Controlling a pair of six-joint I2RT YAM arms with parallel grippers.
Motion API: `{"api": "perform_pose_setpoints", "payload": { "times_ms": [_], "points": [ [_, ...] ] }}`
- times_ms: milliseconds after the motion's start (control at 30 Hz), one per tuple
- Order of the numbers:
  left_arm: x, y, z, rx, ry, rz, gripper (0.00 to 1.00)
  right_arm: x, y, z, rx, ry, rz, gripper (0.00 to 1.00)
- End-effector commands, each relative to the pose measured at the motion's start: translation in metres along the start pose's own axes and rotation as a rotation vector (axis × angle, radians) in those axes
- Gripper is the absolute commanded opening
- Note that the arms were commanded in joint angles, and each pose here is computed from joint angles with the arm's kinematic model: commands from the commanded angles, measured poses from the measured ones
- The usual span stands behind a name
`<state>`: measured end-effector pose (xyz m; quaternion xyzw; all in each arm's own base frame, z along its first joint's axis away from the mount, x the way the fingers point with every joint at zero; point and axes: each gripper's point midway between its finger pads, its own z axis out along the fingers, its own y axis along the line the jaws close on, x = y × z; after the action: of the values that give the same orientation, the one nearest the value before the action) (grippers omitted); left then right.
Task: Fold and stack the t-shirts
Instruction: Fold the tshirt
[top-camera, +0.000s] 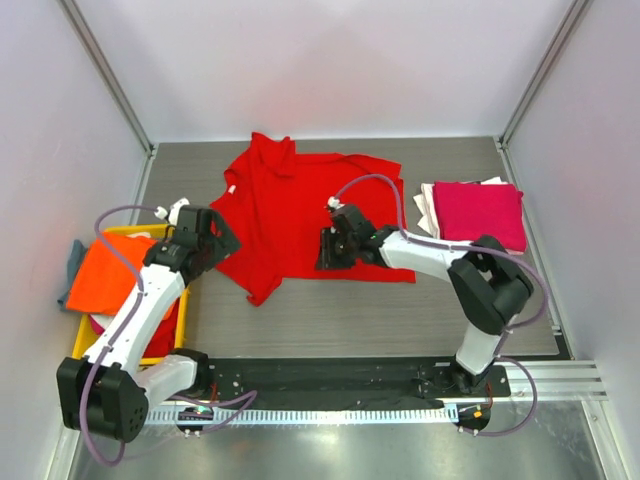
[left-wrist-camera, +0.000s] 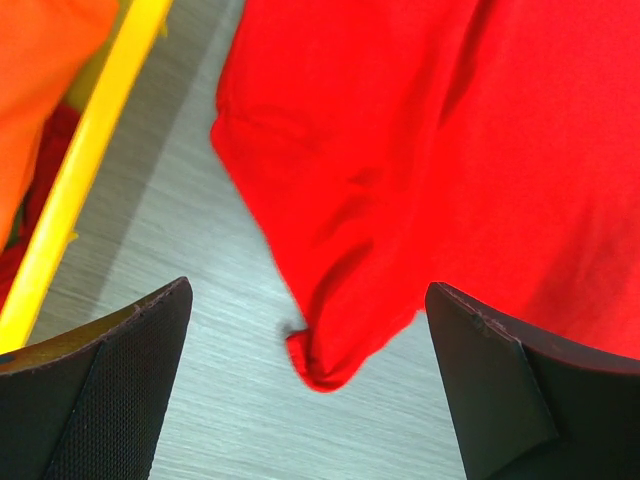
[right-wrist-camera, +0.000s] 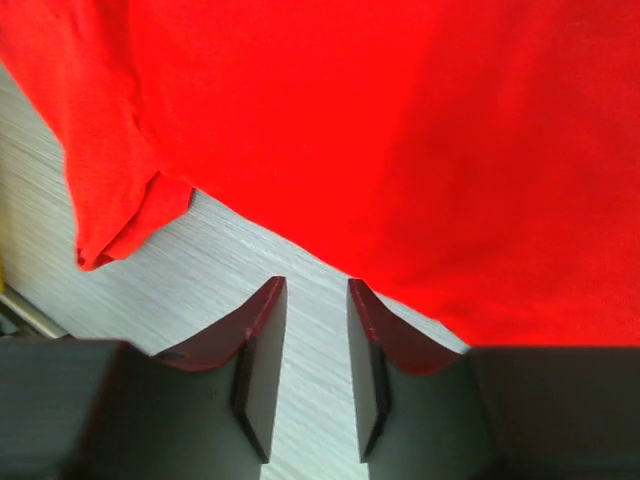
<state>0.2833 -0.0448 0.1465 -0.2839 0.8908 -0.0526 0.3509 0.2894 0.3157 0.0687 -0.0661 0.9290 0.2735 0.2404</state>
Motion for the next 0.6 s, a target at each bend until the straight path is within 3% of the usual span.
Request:
{"api": "perform_pose_setpoints", "payload": {
  "times_ms": [0,300,567],
  "points": [
    [0.006,-0.003,0.008,0.045,-0.020,-0.047,1.00,-0.021,0.024,0.015,-0.041,-0.047,-0.053,0.36],
    [0.032,-0.005,0.015,0.144,0.016,-0.038,1.00,-0.018,-0.021,0.048,0.149,0.002,-0.092,0.17],
    [0.041,0.000,0.019,0.135,0.041,0.005,1.00,-0.029,-0.086,0.041,0.323,-0.024,-0.015,0.07]
  ]
}}
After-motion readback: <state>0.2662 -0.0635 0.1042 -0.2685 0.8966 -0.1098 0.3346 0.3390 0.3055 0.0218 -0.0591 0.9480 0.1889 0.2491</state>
